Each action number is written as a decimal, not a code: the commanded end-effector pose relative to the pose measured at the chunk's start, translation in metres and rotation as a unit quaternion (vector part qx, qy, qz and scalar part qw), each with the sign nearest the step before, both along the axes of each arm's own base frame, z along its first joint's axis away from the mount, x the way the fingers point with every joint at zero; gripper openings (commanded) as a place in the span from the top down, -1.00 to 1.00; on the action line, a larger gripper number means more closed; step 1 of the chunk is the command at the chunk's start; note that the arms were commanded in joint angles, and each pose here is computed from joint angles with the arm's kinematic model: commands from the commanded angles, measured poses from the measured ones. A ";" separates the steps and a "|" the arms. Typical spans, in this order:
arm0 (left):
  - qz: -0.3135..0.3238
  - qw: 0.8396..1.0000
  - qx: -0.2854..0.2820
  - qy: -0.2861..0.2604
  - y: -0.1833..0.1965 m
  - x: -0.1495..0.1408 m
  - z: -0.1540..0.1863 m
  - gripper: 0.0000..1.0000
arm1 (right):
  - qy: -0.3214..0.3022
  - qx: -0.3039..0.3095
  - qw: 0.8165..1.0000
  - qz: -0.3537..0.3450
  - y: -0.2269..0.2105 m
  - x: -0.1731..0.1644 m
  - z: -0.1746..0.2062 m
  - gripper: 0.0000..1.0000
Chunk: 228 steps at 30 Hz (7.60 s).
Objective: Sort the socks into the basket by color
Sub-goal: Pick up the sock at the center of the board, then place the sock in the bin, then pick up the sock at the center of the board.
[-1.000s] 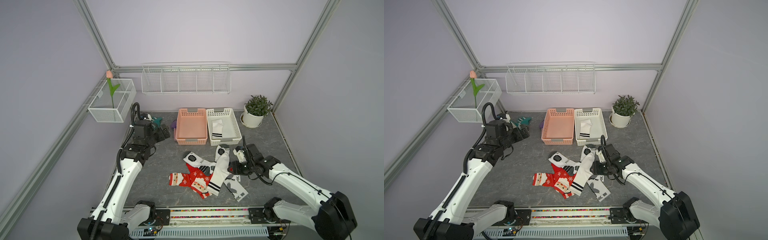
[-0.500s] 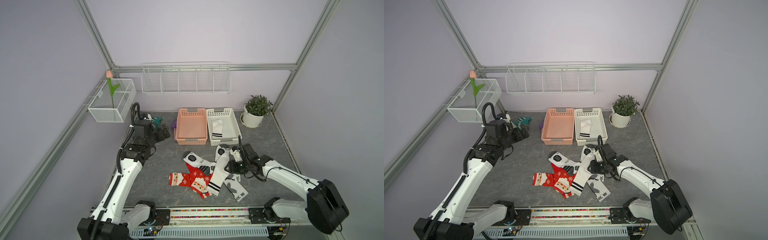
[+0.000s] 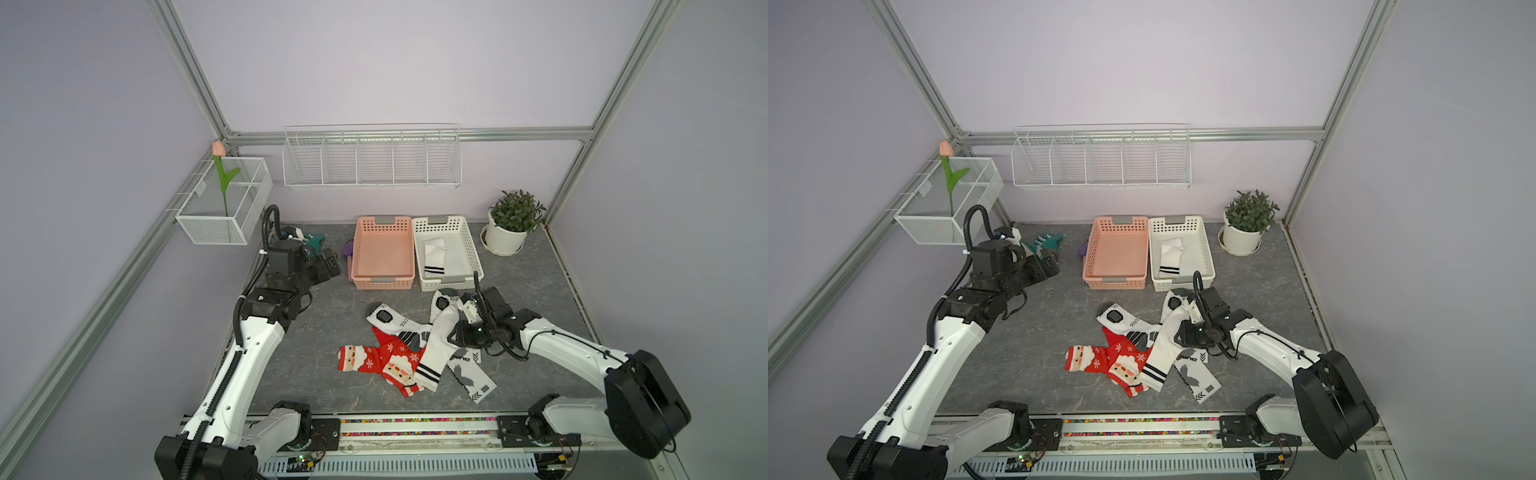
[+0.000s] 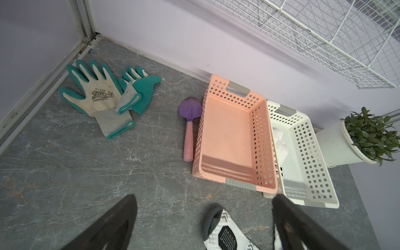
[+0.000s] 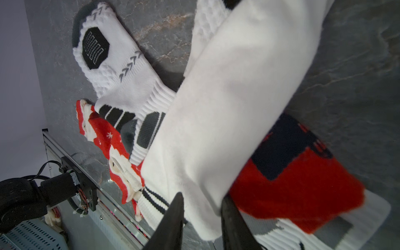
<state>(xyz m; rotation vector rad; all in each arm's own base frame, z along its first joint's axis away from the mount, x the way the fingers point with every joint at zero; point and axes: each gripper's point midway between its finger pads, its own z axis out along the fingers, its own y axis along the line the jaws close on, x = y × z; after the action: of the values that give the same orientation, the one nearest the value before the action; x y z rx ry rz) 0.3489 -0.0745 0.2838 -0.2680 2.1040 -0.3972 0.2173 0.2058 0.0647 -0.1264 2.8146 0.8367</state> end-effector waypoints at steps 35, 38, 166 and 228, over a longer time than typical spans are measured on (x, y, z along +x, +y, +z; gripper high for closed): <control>0.000 1.000 -0.007 0.001 -0.002 -0.001 -0.002 -0.99 | 0.005 0.018 0.999 0.032 0.011 -0.008 0.023 0.86; -0.001 1.000 -0.007 0.002 -0.002 -0.001 -0.003 -0.99 | -0.006 0.028 0.999 0.036 0.013 -0.009 0.038 0.86; -0.079 0.997 0.023 0.013 -0.047 -0.016 -0.009 -0.99 | -0.093 -0.047 0.992 -0.075 -0.045 0.332 0.073 0.32; -0.374 0.916 0.060 0.133 -0.208 -0.095 -0.057 -0.82 | -0.158 -0.073 0.984 -0.035 -0.069 0.099 0.148 0.19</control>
<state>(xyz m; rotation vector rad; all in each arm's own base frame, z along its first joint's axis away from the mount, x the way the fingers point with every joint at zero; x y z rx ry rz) 0.2681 -0.2693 0.2250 0.5334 2.4157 -0.6611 0.3214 0.1403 0.2151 -0.1478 2.5601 0.5439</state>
